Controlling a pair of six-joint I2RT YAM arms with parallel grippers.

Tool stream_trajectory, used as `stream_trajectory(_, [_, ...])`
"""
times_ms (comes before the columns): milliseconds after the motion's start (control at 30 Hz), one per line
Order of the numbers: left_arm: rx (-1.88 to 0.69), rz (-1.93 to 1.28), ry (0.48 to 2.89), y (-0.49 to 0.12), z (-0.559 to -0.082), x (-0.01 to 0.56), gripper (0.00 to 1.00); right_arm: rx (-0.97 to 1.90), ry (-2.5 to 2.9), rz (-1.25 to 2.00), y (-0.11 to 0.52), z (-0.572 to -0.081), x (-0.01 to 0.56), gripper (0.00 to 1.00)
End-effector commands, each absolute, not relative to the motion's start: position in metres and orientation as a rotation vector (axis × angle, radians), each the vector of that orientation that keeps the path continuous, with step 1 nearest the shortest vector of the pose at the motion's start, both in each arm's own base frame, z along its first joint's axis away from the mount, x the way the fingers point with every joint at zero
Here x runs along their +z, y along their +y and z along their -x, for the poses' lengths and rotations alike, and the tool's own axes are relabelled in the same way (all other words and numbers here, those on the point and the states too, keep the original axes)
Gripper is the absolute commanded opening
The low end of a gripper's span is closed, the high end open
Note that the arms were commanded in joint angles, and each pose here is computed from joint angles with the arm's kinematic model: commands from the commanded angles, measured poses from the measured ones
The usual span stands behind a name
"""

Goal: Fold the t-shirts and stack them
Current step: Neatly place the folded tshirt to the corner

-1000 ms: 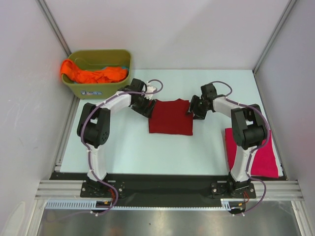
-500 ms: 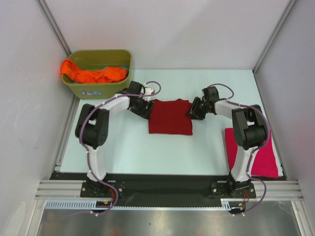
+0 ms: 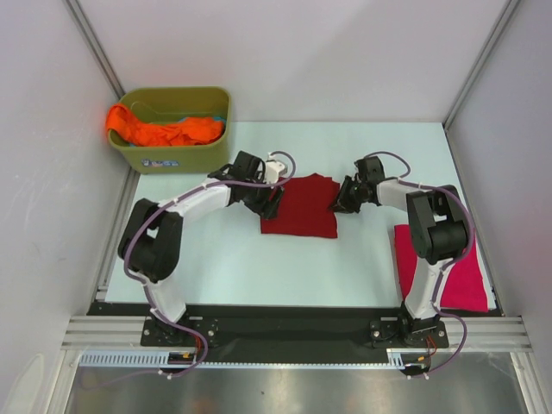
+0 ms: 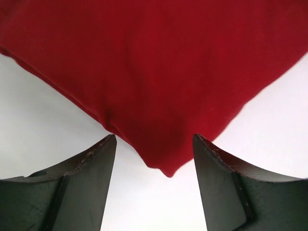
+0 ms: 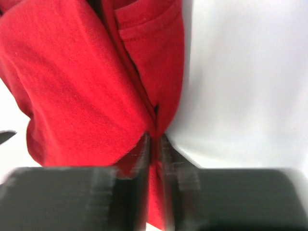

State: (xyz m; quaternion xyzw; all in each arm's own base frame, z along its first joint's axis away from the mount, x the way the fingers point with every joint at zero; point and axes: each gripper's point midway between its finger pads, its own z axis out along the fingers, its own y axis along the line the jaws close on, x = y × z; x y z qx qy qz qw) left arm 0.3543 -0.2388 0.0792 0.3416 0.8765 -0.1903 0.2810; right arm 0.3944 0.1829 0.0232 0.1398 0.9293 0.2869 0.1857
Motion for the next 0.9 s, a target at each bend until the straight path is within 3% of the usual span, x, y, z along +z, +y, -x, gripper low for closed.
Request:
stream_trajectory(0, [-0.511,-0.919,2.398,-0.231,-0.351,0.064,0.70,0.847,2.650,-0.365,0.189,-0.387,0.014,0.04])
stream_trajectory(33, [-0.528,-0.933,2.391,-0.232,-0.349,0.066,0.70,0.844,2.651,-0.342,0.189,-0.387,0.013,0.00])
stream_trajectory(233, [-0.572,-0.900,2.343,-0.225,-0.359,0.102,0.71,0.751,2.653,-0.198,0.171,-0.375,0.044,0.00])
stream_trajectory(567, [-0.484,-0.879,2.255,-0.197,-0.370,0.137,0.72,0.408,3.055,-0.011,0.108,-0.250,0.076,0.00])
stream_trajectory(700, [-0.474,-0.881,2.235,-0.196,-0.374,0.142,0.72,0.244,3.090,-0.037,0.080,-0.234,0.093,0.00])
stream_trajectory(867, [-0.484,-0.881,2.212,-0.199,-0.379,0.149,0.72,0.234,3.074,-0.067,0.074,-0.242,0.114,0.00])
